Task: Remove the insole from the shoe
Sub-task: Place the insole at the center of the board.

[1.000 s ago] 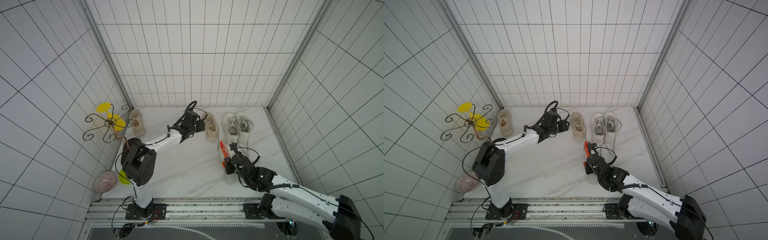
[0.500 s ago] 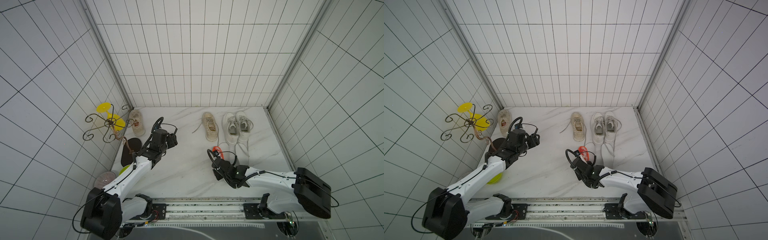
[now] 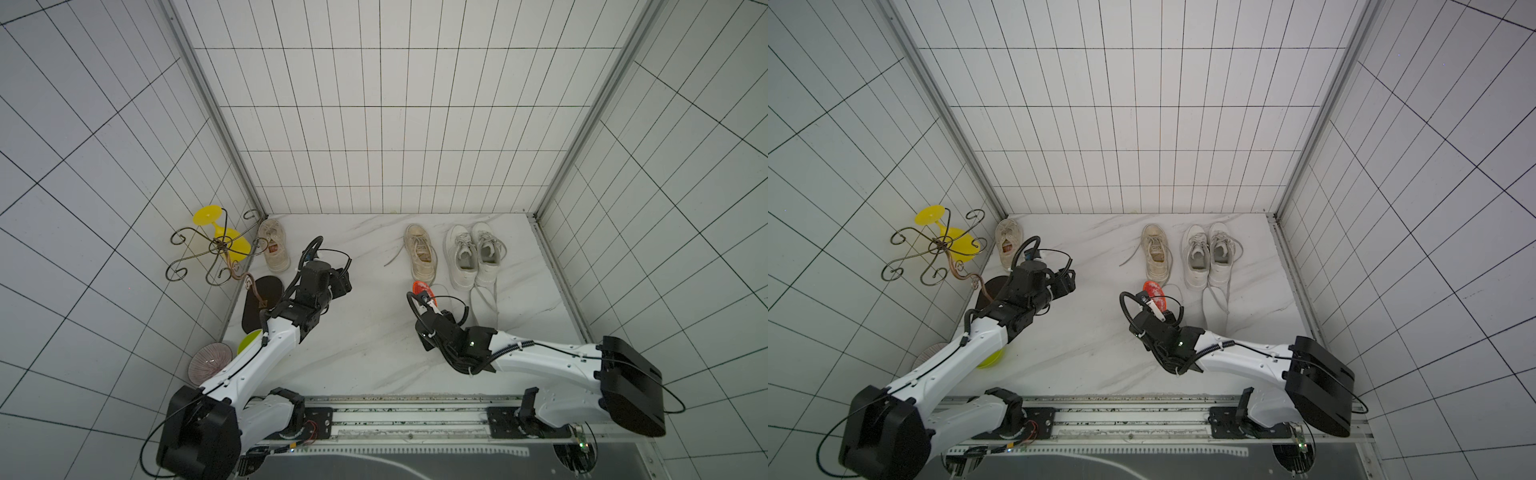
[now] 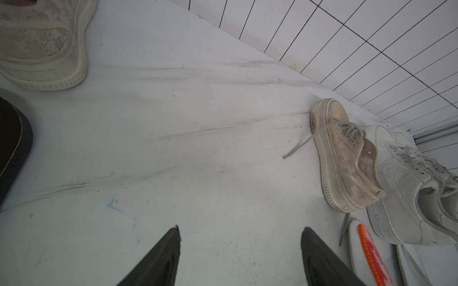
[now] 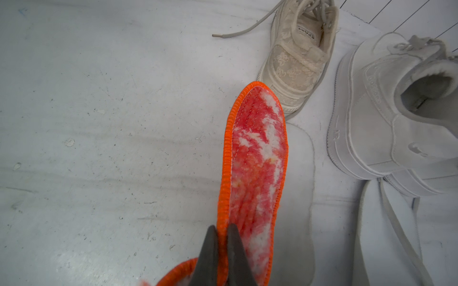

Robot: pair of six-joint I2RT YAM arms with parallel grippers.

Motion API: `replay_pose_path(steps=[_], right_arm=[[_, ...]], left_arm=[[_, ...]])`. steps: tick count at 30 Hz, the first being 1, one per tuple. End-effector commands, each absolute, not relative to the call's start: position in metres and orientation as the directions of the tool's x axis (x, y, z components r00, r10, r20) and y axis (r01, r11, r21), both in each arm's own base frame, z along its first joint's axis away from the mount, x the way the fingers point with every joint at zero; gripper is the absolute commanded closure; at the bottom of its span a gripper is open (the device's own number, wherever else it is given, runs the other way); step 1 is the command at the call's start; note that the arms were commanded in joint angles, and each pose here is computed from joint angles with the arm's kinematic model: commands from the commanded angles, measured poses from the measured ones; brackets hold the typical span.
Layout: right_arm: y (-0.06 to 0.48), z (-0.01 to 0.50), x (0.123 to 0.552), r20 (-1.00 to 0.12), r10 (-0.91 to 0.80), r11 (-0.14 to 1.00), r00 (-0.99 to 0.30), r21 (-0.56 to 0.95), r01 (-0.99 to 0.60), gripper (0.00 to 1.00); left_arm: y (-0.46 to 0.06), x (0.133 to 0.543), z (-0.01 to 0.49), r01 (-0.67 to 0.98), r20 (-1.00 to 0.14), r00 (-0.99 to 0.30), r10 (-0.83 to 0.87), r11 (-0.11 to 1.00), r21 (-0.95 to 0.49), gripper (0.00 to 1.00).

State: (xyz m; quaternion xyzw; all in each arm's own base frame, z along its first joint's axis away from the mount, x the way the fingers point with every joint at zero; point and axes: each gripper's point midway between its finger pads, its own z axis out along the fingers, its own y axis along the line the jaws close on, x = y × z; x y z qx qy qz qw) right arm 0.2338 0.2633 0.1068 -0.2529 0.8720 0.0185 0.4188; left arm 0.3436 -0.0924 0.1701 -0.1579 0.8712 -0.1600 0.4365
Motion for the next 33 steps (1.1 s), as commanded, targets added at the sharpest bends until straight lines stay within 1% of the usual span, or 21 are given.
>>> replay_pose_path(steps=[1,4,9,10,12,13,14,15,17,20,26,29,33], right_arm=[[0.309,0.128,0.232,-0.775,-0.446,0.823,-0.448,-0.158,-0.546,1.00],[0.317,0.114,0.233,-0.754,-0.473,0.816,-0.457,-0.178,-0.551,1.00],[0.310,0.089,0.237,-0.713,-0.512,0.820,-0.479,-0.240,-0.520,1.00],[0.309,0.088,0.237,-0.708,-0.516,0.819,-0.482,-0.243,-0.520,0.92],[0.310,0.091,0.233,-0.707,-0.513,0.815,-0.486,-0.223,-0.534,0.65],[0.311,0.095,0.230,-0.713,-0.507,0.811,-0.484,-0.203,-0.549,0.57],[0.314,0.102,0.227,-0.726,-0.494,0.805,-0.479,-0.173,-0.568,0.49],[0.316,0.108,0.224,-0.738,-0.477,0.799,-0.477,-0.139,-0.585,0.44],[0.317,0.121,0.221,-0.760,-0.433,0.800,-0.484,-0.078,-0.594,0.38],[0.307,0.136,0.226,-0.781,-0.353,0.821,-0.516,0.007,-0.571,0.38],[0.275,0.164,0.240,-0.821,-0.180,0.841,-0.542,0.157,-0.518,0.38],[0.265,0.155,0.245,-0.801,-0.159,0.847,-0.577,0.190,-0.497,0.38],[0.273,0.129,0.236,-0.739,-0.202,0.824,-0.643,0.226,-0.519,0.41]], left_arm=[[-0.083,0.342,0.175,-0.151,-0.730,-0.545,-0.412,0.905,-0.397,0.25],[-0.081,0.341,0.176,-0.155,-0.733,-0.542,-0.411,0.906,-0.394,0.24],[-0.079,0.341,0.178,-0.158,-0.736,-0.536,-0.413,0.906,-0.393,0.24],[-0.078,0.341,0.179,-0.158,-0.737,-0.535,-0.412,0.906,-0.392,0.25],[-0.078,0.343,0.180,-0.159,-0.738,-0.534,-0.413,0.906,-0.393,0.24],[-0.078,0.343,0.181,-0.157,-0.739,-0.533,-0.411,0.907,-0.391,0.24],[-0.079,0.345,0.181,-0.157,-0.739,-0.534,-0.410,0.907,-0.390,0.24],[-0.080,0.346,0.181,-0.154,-0.739,-0.537,-0.406,0.909,-0.387,0.24],[-0.083,0.351,0.182,-0.136,-0.744,-0.545,-0.387,0.916,-0.377,0.24],[-0.091,0.360,0.184,-0.110,-0.736,-0.581,-0.347,0.930,-0.351,0.24],[-0.087,0.381,0.183,-0.171,-0.723,-0.606,-0.332,0.942,-0.289,0.25],[-0.086,0.390,0.184,-0.189,-0.726,-0.602,-0.332,0.943,-0.275,0.25],[-0.079,0.401,0.183,-0.231,-0.741,-0.582,-0.334,0.942,-0.243,0.24]])
